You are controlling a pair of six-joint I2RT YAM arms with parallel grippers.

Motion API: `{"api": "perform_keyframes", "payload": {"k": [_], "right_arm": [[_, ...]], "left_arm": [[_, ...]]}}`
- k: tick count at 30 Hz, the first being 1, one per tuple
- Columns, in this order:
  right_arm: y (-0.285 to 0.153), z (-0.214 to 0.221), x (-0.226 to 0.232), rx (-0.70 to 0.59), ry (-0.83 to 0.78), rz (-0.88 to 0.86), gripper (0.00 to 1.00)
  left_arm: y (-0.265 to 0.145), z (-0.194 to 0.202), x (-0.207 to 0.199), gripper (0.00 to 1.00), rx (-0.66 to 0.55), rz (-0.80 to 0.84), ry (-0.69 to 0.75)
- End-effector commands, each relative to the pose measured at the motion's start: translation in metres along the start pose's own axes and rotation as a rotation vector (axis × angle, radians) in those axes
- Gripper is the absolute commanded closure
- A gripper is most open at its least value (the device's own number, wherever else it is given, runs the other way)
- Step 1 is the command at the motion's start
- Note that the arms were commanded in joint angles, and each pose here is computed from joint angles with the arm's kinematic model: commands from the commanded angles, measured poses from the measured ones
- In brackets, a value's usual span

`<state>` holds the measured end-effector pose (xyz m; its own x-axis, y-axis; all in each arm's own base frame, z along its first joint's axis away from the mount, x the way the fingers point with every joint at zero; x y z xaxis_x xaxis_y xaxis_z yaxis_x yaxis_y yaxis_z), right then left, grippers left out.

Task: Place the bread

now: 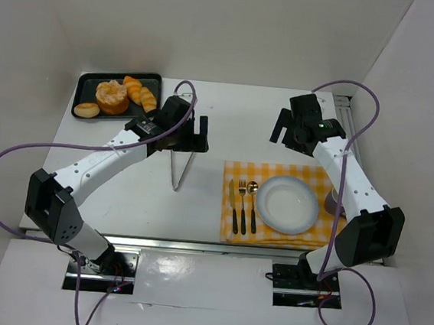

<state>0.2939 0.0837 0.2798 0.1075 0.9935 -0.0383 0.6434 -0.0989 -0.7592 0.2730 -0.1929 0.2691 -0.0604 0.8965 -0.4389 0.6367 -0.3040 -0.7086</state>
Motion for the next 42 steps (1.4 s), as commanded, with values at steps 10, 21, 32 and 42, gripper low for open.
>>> {"api": "perform_keyframes", "payload": {"k": [10,21,32,42], "right_arm": [[-0.001,-0.003,-0.003,-0.052,0.032,0.021,0.0],[-0.004,-0.005,-0.001,-0.076,0.032,-0.024,0.0],[-0.007,-0.009,0.001,-0.088,0.036,-0.049,0.0],[-0.007,-0.01,0.003,-0.092,0.037,-0.069,0.0]], "left_arm": [[0.003,0.003,0.005,0.0,-0.041,-0.103,-0.009],[0.052,0.063,0.032,0.0,0.062,-0.276,-0.027],[0.101,0.069,0.07,0.0,0.085,-0.442,-0.08],[0.15,0.038,0.076,0.01,0.087,-0.43,-0.093]]}}
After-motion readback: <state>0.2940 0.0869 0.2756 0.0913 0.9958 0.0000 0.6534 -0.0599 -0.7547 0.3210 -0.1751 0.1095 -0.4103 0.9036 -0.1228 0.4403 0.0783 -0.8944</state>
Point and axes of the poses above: each gripper's point midway between its finger pads, its own y axis out along the fingers, its own x axis along the line the jaws close on, z = x × y, the point moved 10 cm from there along -y, back along the fingers, and after that the axes turned 13 degrees about -y, right-handed, at the moved point
